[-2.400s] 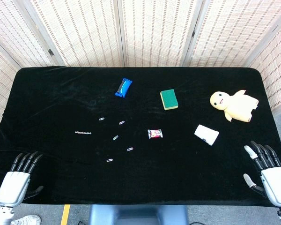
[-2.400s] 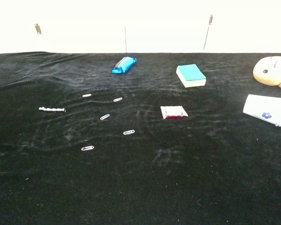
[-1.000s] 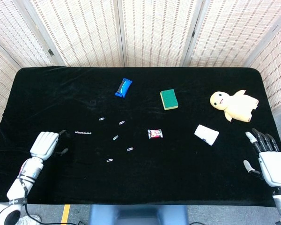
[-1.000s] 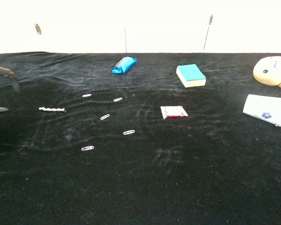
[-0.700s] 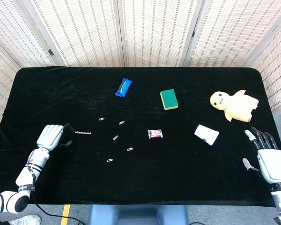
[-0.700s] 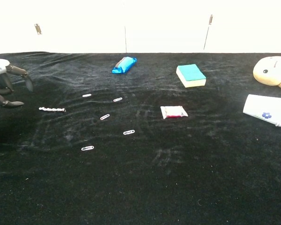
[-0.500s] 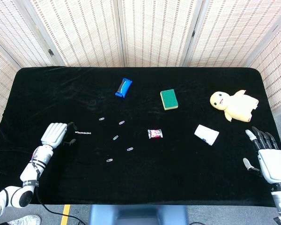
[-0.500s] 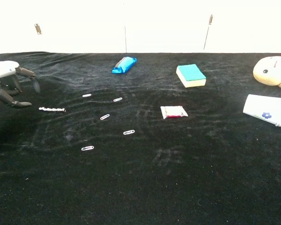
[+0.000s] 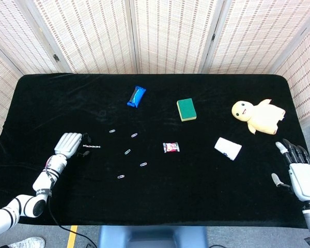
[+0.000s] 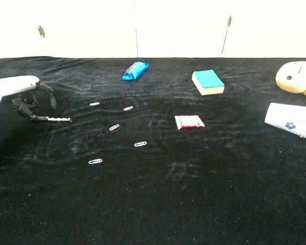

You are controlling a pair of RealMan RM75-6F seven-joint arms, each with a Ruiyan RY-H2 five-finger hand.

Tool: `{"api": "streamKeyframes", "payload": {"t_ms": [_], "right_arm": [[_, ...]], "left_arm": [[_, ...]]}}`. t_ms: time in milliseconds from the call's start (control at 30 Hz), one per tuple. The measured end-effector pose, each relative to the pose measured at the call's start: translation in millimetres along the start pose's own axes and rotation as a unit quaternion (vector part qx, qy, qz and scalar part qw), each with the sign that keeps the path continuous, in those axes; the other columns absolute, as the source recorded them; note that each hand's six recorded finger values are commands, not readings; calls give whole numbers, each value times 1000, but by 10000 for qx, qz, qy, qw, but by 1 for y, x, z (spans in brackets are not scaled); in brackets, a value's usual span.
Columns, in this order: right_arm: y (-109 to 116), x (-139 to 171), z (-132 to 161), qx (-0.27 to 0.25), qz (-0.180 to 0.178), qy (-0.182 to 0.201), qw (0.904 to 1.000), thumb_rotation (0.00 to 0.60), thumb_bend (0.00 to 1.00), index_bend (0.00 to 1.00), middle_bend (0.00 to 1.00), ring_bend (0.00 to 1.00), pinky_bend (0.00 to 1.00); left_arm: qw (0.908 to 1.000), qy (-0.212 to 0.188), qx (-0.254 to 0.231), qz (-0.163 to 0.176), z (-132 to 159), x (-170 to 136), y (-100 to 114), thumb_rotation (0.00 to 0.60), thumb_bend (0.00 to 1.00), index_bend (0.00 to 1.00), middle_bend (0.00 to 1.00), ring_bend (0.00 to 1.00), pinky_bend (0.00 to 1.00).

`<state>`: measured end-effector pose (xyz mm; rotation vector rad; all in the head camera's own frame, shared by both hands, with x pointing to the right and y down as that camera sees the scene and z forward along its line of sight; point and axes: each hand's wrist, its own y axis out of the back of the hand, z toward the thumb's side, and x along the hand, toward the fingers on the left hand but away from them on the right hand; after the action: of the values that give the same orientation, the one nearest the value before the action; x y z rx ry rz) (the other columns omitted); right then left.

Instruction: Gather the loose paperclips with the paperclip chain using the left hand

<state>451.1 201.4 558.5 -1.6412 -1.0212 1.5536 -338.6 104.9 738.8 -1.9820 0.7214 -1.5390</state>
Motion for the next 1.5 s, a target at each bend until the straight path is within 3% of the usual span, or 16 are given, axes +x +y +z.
{"api": "streamKeyframes", "payload": {"t_ms": [567,1100,1500], "right_arm": [[0,1,-6,-20,-35,-148,9999,600,357,0,18,9,0],[-1,1,-7,-19,-25,-201,9998,600,357,0,18,9,0],[-3,-2,-7,-21,51,-205,9998,600,357,0,19,8,0]], "left_arm": [[9993,112,-21,-345,-8,26,-19,600,353,514,1000,1000,1000],[9990,137,-51,-415,-13,32,-22,600,397,628,1000,1000,1000],[9998,130,-101,-142,-19,28,-9,600,395,741,1000,1000,1000]]}}
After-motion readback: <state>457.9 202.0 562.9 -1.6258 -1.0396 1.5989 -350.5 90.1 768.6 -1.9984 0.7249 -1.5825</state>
